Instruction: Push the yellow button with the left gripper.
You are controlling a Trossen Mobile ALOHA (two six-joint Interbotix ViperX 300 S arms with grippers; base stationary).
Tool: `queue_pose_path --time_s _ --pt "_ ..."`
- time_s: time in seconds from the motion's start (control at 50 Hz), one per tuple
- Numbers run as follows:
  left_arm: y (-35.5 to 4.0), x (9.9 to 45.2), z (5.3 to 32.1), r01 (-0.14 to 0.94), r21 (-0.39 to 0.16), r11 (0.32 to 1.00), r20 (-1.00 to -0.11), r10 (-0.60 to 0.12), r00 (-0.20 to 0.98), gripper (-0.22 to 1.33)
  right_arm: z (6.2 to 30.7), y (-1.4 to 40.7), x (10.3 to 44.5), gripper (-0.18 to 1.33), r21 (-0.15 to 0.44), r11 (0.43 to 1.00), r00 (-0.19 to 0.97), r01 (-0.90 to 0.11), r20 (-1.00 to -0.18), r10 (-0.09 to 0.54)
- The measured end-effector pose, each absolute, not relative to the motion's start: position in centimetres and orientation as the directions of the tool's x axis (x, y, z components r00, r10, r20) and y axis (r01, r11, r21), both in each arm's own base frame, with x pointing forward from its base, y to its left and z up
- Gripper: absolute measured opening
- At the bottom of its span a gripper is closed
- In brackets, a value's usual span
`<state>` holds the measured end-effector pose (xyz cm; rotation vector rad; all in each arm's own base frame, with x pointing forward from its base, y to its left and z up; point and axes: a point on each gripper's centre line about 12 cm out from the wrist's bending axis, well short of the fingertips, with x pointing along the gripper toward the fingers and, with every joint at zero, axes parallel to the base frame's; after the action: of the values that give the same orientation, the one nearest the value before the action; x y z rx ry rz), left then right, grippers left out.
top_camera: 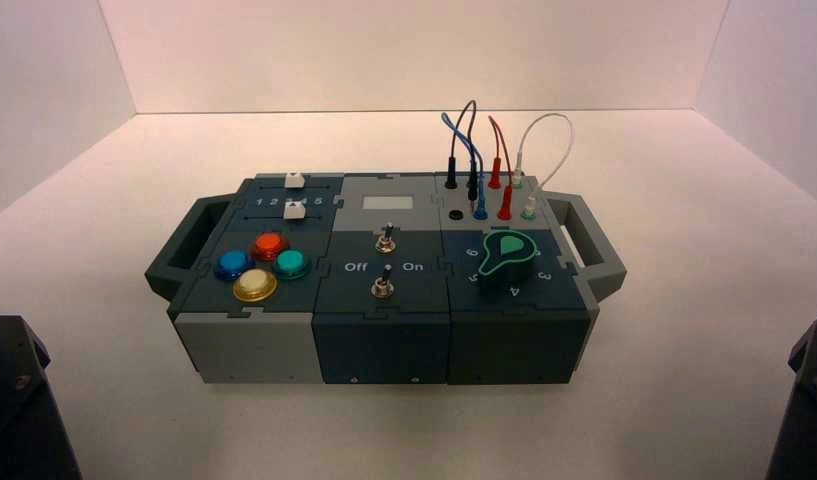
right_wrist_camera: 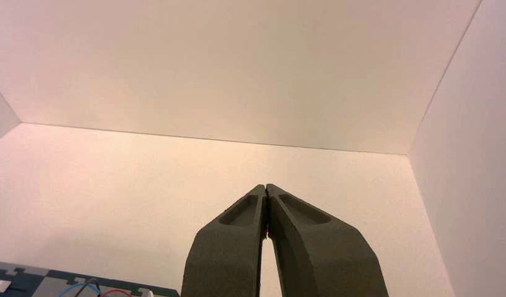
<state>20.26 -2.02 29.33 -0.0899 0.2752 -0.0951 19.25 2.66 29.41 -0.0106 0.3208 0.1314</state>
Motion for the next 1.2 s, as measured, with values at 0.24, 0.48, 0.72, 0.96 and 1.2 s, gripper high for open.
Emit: queue_pose_path --time_s 0.24,0.48,0.72,0.96,1.2 --pt "-2.0 20.3 29.3 0.081 -0.102 0.992 -0.267 -0.106 0.958 -0.16 29.3 2.7 19.3 -0.15 0.012 0.991 0.939 -0.13 -0.319 0.127" --pt "-2.1 20.2 28.5 0.085 -0.098 0.992 -0.328 -0.112 0.938 -0.16 29.2 2.7 19.3 -0.15 0.013 0.991 0.936 -0.13 -0.33 0.127" --pt "-4.8 19.6 26.8 0.215 -0.089 0.972 -0.562 -0.228 0.795 -0.16 27.7 2.8 20.0 -0.15 0.027 0.991 0.896 -0.128 -0.425 0.127" --pt "-7.3 17.1 25.7 0.365 -0.091 0.927 -0.738 -0.309 0.6 -0.16 25.9 4.1 20.9 -0.15 0.044 0.985 0.811 -0.168 -0.562 0.164" --pt "-8.4 14.6 24.6 0.468 -0.098 0.878 -0.851 -0.318 0.418 -0.16 24.1 7.7 20.8 -0.14 0.035 0.946 0.691 -0.322 -0.675 0.26"
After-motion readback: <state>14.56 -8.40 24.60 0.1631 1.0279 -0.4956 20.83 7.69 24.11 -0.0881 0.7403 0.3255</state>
